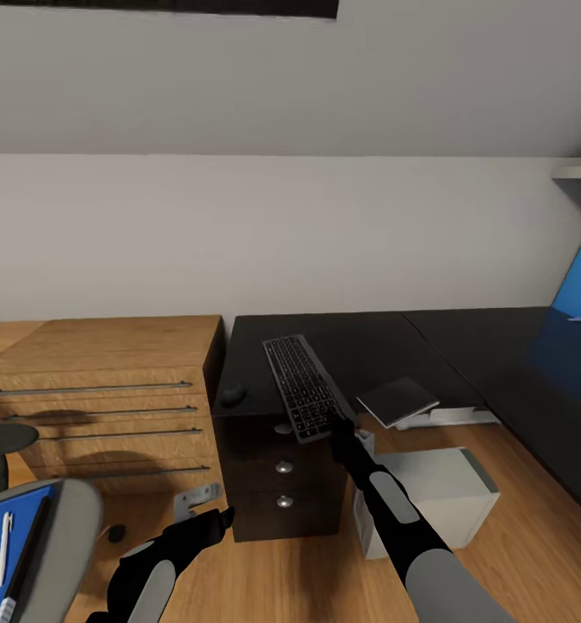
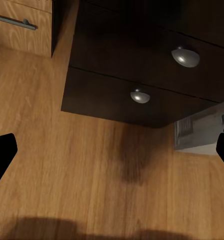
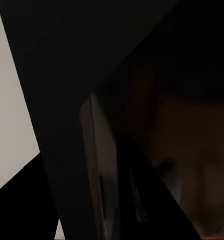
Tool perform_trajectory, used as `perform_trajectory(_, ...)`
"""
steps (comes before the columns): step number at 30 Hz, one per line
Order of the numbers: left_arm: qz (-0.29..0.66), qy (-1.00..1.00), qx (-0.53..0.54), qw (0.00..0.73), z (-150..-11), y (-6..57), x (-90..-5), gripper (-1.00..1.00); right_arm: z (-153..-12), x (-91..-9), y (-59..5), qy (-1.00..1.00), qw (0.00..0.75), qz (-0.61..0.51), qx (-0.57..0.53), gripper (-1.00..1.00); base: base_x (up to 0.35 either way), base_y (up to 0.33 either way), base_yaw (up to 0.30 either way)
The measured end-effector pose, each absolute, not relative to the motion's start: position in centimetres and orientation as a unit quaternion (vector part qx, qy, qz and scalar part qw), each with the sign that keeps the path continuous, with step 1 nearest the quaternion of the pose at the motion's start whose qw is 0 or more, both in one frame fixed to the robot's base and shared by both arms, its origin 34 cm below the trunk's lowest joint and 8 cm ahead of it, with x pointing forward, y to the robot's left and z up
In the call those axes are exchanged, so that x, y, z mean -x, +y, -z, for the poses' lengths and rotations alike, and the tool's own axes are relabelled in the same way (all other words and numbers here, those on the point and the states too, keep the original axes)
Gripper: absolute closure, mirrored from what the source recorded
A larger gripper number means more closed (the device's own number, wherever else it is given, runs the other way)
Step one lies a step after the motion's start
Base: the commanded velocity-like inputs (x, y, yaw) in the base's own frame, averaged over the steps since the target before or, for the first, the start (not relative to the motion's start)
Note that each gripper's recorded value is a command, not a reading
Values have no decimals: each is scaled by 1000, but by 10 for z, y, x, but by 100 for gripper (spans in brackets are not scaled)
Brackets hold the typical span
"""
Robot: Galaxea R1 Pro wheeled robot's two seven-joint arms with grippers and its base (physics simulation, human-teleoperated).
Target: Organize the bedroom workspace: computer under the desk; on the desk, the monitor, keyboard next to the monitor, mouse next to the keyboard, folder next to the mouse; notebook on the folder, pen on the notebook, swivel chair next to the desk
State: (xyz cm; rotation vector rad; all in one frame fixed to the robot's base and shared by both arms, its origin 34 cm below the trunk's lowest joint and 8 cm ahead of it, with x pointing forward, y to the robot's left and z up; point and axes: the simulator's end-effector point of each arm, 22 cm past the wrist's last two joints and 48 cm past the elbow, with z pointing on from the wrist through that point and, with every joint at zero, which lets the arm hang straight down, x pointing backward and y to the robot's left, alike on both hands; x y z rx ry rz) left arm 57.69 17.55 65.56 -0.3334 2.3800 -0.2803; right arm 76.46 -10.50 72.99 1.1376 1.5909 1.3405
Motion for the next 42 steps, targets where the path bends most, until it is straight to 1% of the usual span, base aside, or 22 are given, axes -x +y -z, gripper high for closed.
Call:
perform_trajectory(5, 107, 921, 129, 351, -663, 176, -577, -100, -742, -765, -101, 623, 369, -531, -440, 100, 0, 0, 0)
perform_trajectory(9, 106, 922, 130, 349, -669, 176, -577, -100, -784, -762, -110, 598, 401, -549, -425, 100, 0, 0, 0)
perform_trajectory(15, 105, 923, 130, 348, -679, 177, -578, -100, -810, -748, -121, 596, 415, -540, -425, 100, -80, -41, 0)
perform_trajectory(28, 104, 923, 129, 348, -702, 176, -580, -100, -871, -729, -135, 569, 449, -553, -411, 100, -274, -184, 0)
perform_trajectory(42, 104, 923, 129, 347, -726, 176, -581, -100, -896, -727, -145, 578, 451, -553, -395, 100, -285, -205, 0)
